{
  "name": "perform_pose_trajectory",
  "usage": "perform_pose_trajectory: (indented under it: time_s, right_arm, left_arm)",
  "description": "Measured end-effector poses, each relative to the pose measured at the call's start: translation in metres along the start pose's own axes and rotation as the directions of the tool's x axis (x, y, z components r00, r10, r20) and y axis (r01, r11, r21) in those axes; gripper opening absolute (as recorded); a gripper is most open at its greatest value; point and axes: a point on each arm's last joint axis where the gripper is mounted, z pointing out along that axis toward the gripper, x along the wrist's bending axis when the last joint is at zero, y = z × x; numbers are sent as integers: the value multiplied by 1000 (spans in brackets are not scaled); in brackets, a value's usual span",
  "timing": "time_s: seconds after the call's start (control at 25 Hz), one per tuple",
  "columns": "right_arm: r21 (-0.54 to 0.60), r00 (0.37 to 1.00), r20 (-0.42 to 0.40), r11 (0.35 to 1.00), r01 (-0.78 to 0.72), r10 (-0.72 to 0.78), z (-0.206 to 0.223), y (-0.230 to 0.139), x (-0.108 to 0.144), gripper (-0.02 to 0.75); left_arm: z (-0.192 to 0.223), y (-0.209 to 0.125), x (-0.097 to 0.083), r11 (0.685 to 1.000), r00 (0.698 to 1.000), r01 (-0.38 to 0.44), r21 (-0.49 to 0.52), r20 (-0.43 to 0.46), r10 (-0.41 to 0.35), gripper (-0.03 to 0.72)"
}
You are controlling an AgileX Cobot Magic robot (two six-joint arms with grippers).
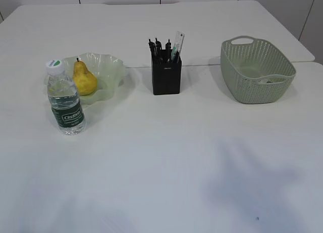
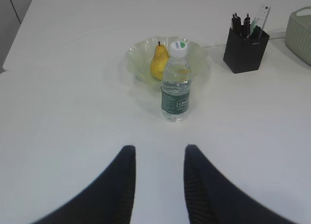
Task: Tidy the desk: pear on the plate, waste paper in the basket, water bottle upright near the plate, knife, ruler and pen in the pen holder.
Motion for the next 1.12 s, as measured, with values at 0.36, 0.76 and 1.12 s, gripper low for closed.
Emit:
perform_pose_trajectory:
  time_s: [0.36,0.76,1.12]
  right_arm:
    - [89,998,18,994,-66,65,-63,-47,-7,261]
    - [251,985,-129,965,-80,115,-125,-106,4,261]
    - [432,966,-236,902,10,102,-108,-152,23,261]
  left_arm:
    - [-1,0,-3,1000,999,20,-8,29,-20,239]
    - [-14,-6,-5,998,999,-13,-67,30,15,239]
    - [-31,-37,-14,987,988,-115,107,115,103,239]
